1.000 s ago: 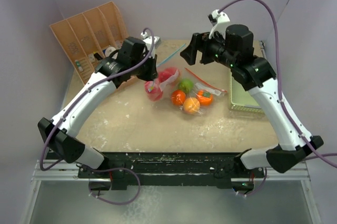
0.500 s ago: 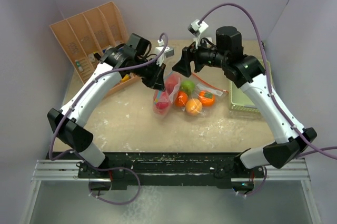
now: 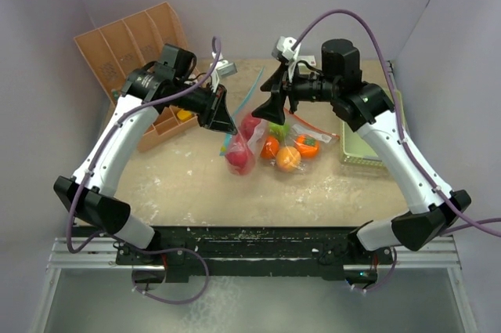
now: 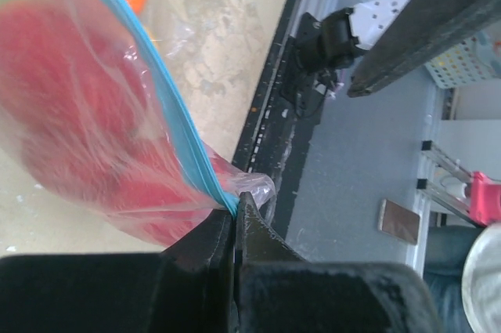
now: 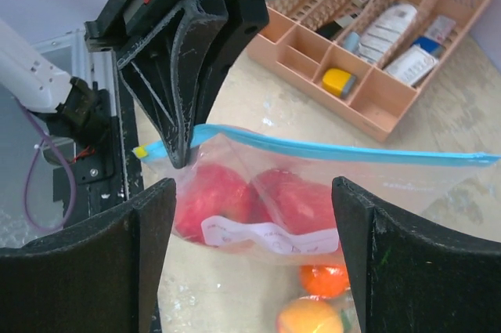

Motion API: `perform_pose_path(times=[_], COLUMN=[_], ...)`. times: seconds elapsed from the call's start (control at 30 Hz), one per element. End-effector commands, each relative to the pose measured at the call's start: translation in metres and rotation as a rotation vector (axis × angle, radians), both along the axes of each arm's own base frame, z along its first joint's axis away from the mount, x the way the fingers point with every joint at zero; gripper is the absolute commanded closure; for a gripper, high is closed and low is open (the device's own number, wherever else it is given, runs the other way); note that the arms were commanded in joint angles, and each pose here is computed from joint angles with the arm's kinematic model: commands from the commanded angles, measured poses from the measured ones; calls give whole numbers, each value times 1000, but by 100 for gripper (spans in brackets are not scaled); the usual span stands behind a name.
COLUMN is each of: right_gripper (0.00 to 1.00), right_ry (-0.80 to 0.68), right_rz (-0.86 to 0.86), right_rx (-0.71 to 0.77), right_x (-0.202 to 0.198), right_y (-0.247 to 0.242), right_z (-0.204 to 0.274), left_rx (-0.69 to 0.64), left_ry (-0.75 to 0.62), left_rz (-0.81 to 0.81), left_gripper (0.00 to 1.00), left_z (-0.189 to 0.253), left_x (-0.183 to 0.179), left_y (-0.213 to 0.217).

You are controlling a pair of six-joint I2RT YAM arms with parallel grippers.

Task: Open the zip-top bag and remove the fake food
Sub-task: Pick up the zipper food storage bag at the center of the board.

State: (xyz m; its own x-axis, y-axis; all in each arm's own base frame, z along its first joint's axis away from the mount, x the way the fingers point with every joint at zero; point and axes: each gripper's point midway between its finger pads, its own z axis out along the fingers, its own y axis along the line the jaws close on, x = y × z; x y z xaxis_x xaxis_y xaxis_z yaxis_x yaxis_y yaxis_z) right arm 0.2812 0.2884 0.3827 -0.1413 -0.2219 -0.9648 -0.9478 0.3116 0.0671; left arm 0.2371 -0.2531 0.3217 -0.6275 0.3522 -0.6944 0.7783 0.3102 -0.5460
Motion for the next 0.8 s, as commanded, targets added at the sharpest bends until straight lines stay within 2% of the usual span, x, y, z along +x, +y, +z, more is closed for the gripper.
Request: perform_pose_path(times=[0.0, 0.27, 0.4, 0.53, 0.6, 0.77], right_gripper=[17, 16, 16, 18, 22, 25], right_ry=[-139, -201, -226, -181, -160, -147], right_rz=[126, 161, 200, 272, 320, 353], right_rx=[67, 64, 123, 122, 126, 110], right_x=[-11, -4, -10, -15, -21, -27], right_y=[9, 15, 19, 26, 28, 30], right_z=[31, 46, 65, 57, 53, 47], left_rx=[-153, -221, -242, -272, -276, -289], left_ry=[-77, -27, -40, -41, -36, -33], left_rz=[-134, -205, -221, -245, -248, -256], left_gripper=[100, 100, 100, 100, 100, 100], left_z=[43, 47, 55, 62, 62, 64], left_x=[-31, -51, -58, -63, -64, -65], left_y=[-3, -3, -2, -2, -2, -3])
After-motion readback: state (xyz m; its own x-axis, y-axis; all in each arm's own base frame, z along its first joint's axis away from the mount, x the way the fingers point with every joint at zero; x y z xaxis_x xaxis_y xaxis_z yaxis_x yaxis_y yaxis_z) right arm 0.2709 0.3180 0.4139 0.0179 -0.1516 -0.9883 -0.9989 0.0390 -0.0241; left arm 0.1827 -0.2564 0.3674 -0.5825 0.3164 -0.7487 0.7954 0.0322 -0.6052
